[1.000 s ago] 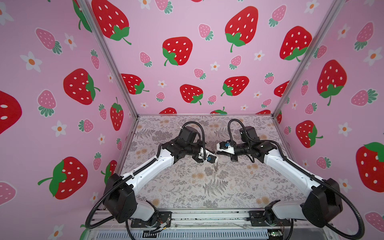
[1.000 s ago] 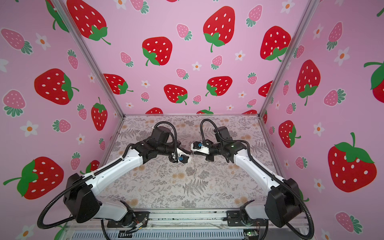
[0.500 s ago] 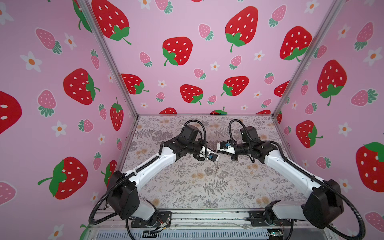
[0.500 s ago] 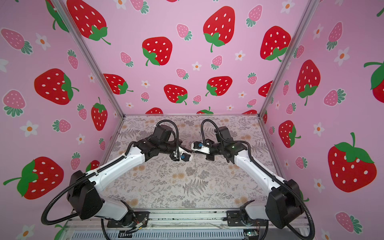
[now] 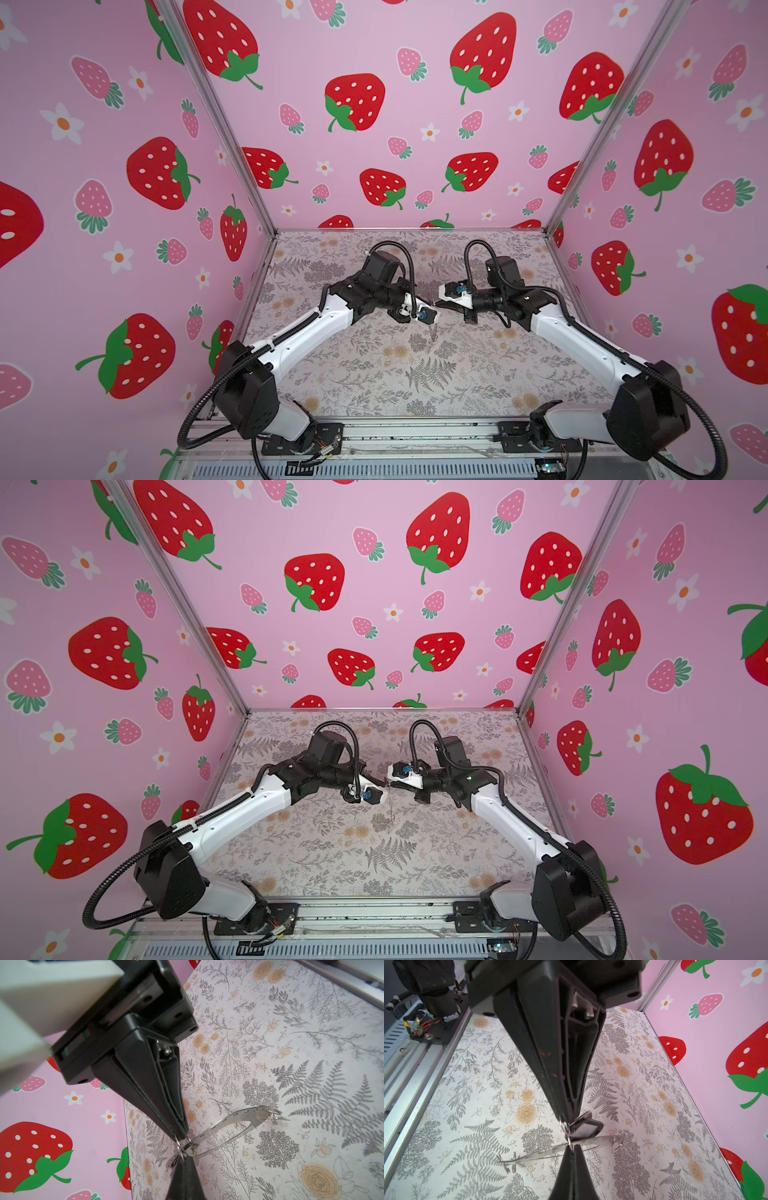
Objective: Put the keys on the keyring
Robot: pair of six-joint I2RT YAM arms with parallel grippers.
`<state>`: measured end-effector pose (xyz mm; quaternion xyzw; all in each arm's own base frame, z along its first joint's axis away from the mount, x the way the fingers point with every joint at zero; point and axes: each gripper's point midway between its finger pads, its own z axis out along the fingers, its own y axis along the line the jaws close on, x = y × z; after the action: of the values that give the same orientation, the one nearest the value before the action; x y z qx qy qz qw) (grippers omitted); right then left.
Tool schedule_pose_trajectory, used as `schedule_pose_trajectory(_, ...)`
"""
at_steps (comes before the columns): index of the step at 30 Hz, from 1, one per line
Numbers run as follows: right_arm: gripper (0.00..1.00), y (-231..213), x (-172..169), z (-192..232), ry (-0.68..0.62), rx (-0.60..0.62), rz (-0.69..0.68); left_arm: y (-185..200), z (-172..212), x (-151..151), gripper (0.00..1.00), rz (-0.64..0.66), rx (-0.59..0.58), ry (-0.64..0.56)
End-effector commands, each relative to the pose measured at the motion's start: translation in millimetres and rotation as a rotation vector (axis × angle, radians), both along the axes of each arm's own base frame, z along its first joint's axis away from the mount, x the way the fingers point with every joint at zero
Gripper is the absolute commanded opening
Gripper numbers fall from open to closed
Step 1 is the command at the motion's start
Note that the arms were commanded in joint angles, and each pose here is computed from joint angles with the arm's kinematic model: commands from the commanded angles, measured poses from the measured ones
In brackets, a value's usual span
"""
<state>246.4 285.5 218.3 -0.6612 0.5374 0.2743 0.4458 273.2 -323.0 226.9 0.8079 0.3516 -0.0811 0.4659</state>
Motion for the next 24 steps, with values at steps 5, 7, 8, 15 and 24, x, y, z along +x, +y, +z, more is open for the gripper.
schedule_pose_trajectory(5, 0.00, 0.8, 13.6, 24.2, -0.045, 0.082, -0.009, 8.3, -12.0, -30.9, 0.00, -0.060, 0.026, 0.081)
schedule_pose_trajectory(7, 0.00, 1.7, 12.4, 23.2, -0.035, 0.083, 0.002, 8.4, -12.1, -31.1, 0.00, -0.062, 0.025, 0.077)
schedule_pose_trajectory(8, 0.00, 2.1, 12.1, 24.2, -0.033, 0.086, 0.004, 8.5, -13.1, -31.2, 0.00, -0.061, 0.025, 0.079)
schedule_pose_trajectory(15, 0.00, -0.2, 16.1, 51.8, -0.161, 0.116, -0.010, 11.3, -34.4, -28.6, 0.00, -0.049, 0.087, 0.118)
schedule_pose_trajectory(24, 0.00, 1.0, 16.5, 57.5, -0.202, 0.104, 0.004, 6.2, -38.7, -22.1, 0.00, -0.040, 0.110, 0.136)
